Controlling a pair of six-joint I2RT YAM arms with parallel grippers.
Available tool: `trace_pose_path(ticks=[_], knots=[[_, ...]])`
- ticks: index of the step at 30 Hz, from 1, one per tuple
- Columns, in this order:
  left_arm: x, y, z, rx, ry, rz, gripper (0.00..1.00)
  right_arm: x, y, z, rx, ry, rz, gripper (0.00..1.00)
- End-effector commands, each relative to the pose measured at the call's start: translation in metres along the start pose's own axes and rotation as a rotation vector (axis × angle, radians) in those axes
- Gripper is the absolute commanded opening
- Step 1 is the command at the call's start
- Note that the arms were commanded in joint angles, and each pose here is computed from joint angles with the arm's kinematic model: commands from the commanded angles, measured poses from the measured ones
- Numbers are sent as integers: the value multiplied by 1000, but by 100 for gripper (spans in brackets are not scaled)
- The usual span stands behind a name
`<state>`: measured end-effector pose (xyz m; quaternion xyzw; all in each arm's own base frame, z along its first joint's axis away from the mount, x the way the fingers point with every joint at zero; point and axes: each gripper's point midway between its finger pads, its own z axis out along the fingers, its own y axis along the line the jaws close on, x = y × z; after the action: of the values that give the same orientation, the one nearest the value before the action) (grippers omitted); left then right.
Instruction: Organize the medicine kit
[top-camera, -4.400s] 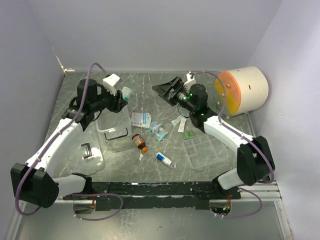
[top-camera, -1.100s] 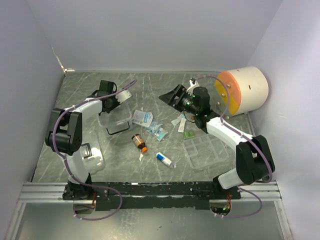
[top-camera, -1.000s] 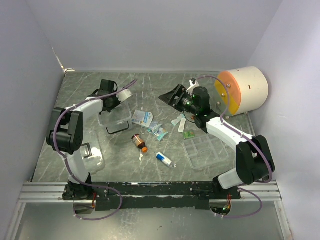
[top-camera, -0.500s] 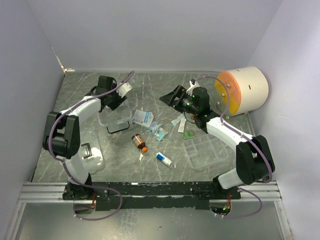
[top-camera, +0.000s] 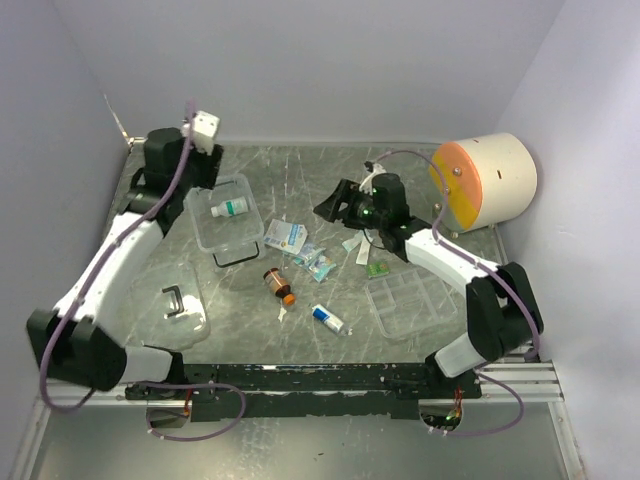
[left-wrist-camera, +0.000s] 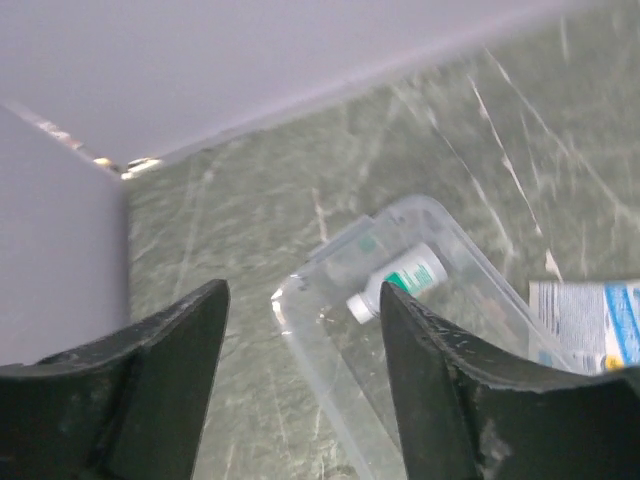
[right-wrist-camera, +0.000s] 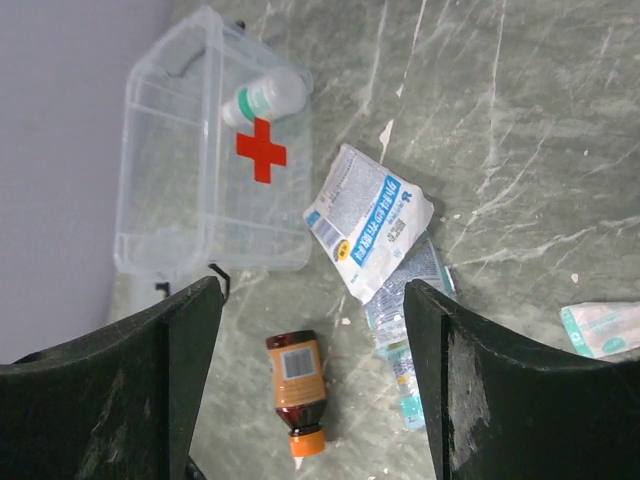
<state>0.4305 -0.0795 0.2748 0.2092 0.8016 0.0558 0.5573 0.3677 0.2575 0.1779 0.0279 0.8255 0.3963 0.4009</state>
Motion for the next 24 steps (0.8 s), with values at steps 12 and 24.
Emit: trace_pose_path(ticks=[12,24], knots=[[-12,63,-141,-392,-191,-529,100,154,17,9,63,416,-365,73],[-2,24,-170,-202,-340,-783,99,230,6,-10,118,546,-495,63]])
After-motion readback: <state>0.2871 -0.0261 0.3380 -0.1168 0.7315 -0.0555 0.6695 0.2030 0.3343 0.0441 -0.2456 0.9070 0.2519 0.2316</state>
